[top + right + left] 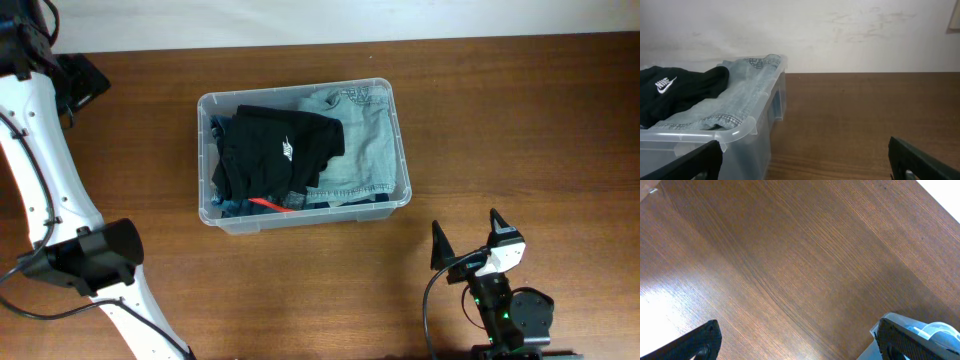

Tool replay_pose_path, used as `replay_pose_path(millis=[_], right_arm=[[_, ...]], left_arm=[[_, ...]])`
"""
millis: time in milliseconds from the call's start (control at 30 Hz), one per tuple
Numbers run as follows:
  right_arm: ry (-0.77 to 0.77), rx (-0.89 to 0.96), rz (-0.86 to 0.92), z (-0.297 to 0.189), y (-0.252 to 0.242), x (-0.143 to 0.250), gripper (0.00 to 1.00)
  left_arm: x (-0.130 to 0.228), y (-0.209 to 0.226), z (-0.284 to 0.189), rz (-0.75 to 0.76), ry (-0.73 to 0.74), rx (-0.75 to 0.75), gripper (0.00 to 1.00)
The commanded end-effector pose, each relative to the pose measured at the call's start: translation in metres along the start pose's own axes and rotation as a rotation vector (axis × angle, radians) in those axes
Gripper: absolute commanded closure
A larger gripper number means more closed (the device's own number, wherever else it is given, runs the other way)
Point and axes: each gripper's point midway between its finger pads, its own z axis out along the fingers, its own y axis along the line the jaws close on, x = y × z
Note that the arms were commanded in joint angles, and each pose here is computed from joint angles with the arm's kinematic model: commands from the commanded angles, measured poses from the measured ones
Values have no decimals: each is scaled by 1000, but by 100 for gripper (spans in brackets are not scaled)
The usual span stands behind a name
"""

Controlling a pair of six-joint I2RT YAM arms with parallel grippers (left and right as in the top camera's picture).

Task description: Pack container

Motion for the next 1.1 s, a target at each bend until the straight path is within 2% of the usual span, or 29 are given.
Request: replay_pose_path(millis=[0, 533, 633, 800, 900, 1067], right_arm=[[0, 20, -10, 0, -4, 2, 1], [0, 20, -10, 0, -4, 2, 2], [0, 20, -10, 0, -4, 2, 1], [0, 20, -10, 0, -4, 2, 2], [0, 20, -10, 0, -4, 2, 2], [0, 20, -10, 0, -4, 2, 1]], left_arm=[[0, 1, -6, -6, -11, 2, 1], [0, 2, -6, -5, -11, 0, 1], [0, 1, -6, 33, -11, 2, 1], [9, -23, -25, 59, -15, 103, 1], [11, -52, -48, 148, -94, 171, 1], [27, -116, -88, 466, -318, 321, 1]])
